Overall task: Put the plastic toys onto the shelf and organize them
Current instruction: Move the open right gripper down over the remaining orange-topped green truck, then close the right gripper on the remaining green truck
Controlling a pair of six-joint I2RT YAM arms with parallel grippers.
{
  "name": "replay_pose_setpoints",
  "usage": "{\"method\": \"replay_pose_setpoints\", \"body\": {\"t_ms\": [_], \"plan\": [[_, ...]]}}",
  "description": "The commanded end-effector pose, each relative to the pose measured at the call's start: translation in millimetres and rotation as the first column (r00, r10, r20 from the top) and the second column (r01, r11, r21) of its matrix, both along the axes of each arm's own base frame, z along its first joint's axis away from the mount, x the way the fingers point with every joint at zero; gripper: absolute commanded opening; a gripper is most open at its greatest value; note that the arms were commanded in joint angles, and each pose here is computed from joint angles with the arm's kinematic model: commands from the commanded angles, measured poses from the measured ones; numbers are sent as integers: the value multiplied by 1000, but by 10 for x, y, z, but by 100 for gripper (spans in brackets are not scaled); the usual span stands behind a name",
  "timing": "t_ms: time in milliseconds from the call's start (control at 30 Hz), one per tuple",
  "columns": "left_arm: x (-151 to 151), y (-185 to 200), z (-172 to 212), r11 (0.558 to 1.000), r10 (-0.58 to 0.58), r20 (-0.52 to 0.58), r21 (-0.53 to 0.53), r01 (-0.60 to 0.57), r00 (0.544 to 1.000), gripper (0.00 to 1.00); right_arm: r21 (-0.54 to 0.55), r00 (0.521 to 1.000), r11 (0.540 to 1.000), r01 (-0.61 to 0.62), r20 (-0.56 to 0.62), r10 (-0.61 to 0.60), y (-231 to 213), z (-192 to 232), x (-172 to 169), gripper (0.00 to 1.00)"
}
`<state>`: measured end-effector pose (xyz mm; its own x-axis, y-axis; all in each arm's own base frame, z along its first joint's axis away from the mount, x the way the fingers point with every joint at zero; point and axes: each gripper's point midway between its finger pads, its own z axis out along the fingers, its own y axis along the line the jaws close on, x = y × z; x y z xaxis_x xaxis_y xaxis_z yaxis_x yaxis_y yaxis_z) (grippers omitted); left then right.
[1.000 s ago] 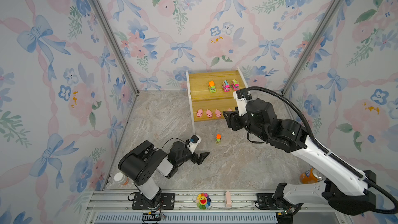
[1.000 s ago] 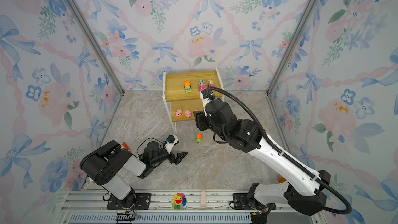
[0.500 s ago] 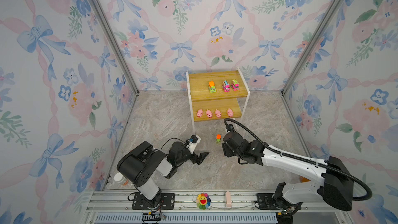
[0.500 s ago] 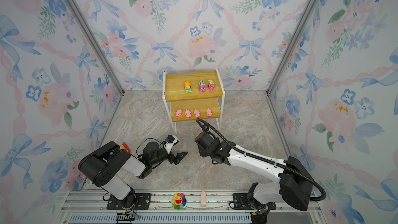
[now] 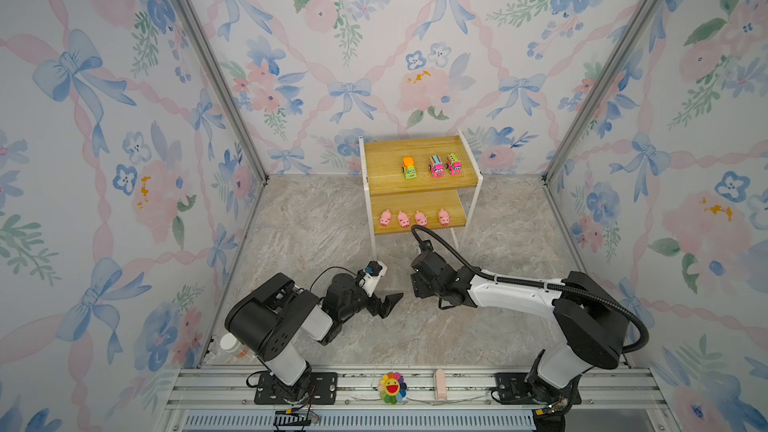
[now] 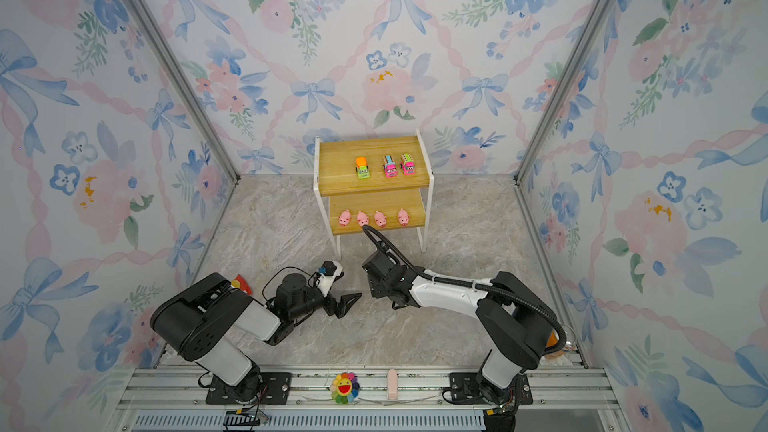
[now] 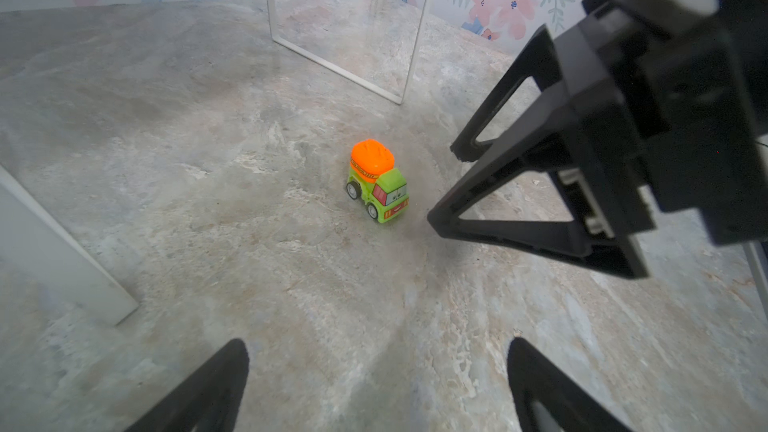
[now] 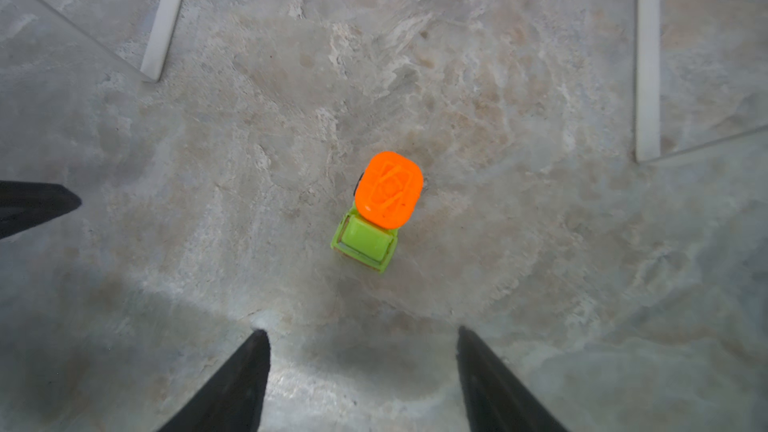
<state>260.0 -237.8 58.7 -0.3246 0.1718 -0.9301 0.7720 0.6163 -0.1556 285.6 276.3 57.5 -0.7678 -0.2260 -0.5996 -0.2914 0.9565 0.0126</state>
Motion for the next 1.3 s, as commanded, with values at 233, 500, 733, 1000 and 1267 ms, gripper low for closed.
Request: {"method": "replay_pose_setpoints", "body": {"t_ms": [233,500,733,1000,1267], "plan": [[0,75,-17,1000,27,-10,5,-27,1000,98,37,996,996,78,44,-80,89,-111,314,73],[9,85,-29,1000,30,-13,8,-30,999,98,35,994,995,97,43,-99,67,-314,400,72],[14,108,-50,999,38,-17,14,-38,999,98,39,992,994,106,60,-108,22,-498,390,70],[9,103,-73,999,37,-26,15,-37,999,98,-4,992,994,108,62,-107,-42,-634,297,64],[-4,115,-87,999,38,-30,18,-37,999,98,-27,993,995,97,69,-95,-84,-734,222,51]]}}
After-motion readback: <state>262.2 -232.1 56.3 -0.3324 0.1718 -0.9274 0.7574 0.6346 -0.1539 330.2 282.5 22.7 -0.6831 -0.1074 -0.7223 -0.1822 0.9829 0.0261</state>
